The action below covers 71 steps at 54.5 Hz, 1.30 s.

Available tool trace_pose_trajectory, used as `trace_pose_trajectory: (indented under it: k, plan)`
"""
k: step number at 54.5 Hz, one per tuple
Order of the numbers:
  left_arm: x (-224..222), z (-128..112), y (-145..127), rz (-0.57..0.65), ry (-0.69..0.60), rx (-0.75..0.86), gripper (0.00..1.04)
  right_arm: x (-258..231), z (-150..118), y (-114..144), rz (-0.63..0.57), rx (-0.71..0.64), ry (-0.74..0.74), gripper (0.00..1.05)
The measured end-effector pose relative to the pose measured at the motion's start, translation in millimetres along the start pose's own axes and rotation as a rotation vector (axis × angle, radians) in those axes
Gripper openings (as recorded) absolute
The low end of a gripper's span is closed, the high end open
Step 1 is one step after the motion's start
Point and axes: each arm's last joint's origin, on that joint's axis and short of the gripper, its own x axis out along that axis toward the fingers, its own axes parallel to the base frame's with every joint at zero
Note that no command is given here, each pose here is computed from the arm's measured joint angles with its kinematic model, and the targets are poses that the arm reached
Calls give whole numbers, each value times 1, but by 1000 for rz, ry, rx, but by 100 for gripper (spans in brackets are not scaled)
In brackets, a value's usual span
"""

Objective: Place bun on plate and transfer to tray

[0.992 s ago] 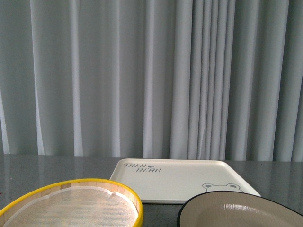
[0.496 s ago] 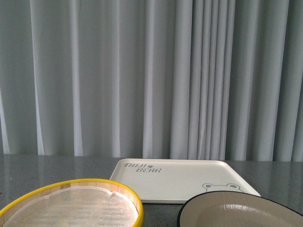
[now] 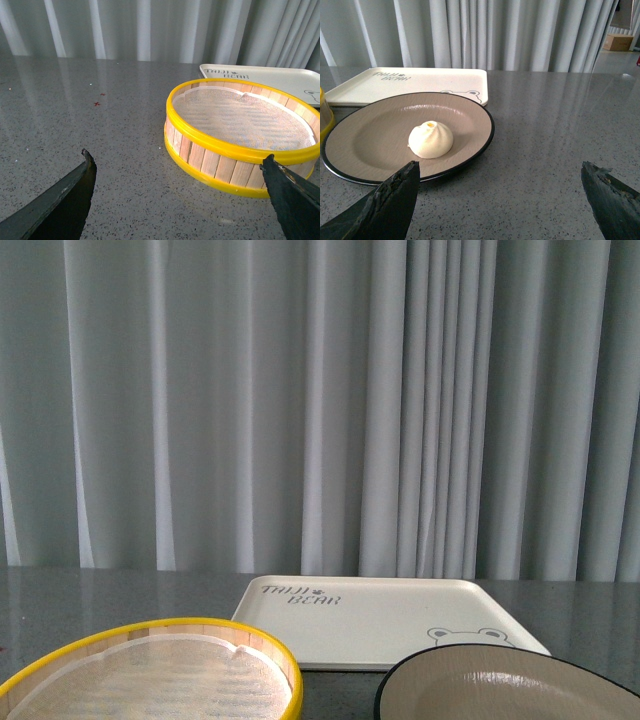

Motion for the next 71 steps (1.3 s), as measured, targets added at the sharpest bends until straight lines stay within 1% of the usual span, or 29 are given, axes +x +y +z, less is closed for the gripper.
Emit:
trace_pose_trajectory:
  k: [1,2,3,6,8,11,14,15,17,18,20,21,22,23,25,26,27,28,29,31,32,35,38,42,46,55,61,71]
  plan:
    - [0,0,0,0,0,0,98,0,0,0,-30,43,52,96]
    - [0,0,0,0,0,0,98,0,0,0,-41,42,66,96]
    - [0,0,0,0,0,0,98,0,2,0,-110,113,173,96]
    - [0,0,0,0,0,0,98,2,10,0,-205,145,279,96]
    - [0,0,0,0,0,0,98,4,17,1,-243,127,281,96]
    - [0,0,0,0,0,0,98,7,31,3,-224,84,250,96]
    - [0,0,0,0,0,0,98,8,52,8,-133,-59,251,96]
    - [0,0,0,0,0,0,98,8,59,11,-83,-130,251,96]
    - [0,0,0,0,0,0,98,8,67,14,-7,-239,260,96]
    - [0,0,0,0,0,0,98,7,68,15,10,-256,268,96]
    - [0,0,0,0,0,0,98,8,74,17,77,-427,309,96]
    - [0,0,0,0,0,0,98,8,74,18,94,-479,323,96]
    - [0,0,0,0,0,0,98,9,75,19,130,-582,355,96]
    - [0,0,0,0,0,0,98,9,75,20,148,-630,369,96]
    - [0,0,0,0,0,0,98,10,73,22,208,-792,403,96]
    - [0,0,0,0,0,0,98,10,72,22,215,-809,411,96]
    - [0,0,0,0,0,0,98,11,71,23,237,-888,415,96]
    - [0,0,0,0,0,0,98,12,71,23,248,-918,417,96]
    - [0,0,0,0,0,0,98,14,70,25,282,-1028,410,96]
    - [0,0,0,0,0,0,98,17,69,28,317,-1127,393,96]
    - [0,0,0,0,0,0,98,21,69,30,344,-1206,374,96]
    - [0,0,0,0,0,0,98,26,68,36,388,-1301,338,96]
    - [0,0,0,0,0,0,98,31,64,40,421,-1367,314,96]
    - [0,0,0,0,0,0,98,41,50,48,504,-1476,257,96]
    - [0,0,0,0,0,0,98,48,39,51,540,-1525,244,96]
    - [0,0,0,0,0,0,98,63,22,56,571,-1595,208,96]
    - [0,0,0,0,0,0,98,75,16,57,568,-1614,175,96]
    - [0,0,0,0,0,0,98,89,8,59,581,-1620,171,96]
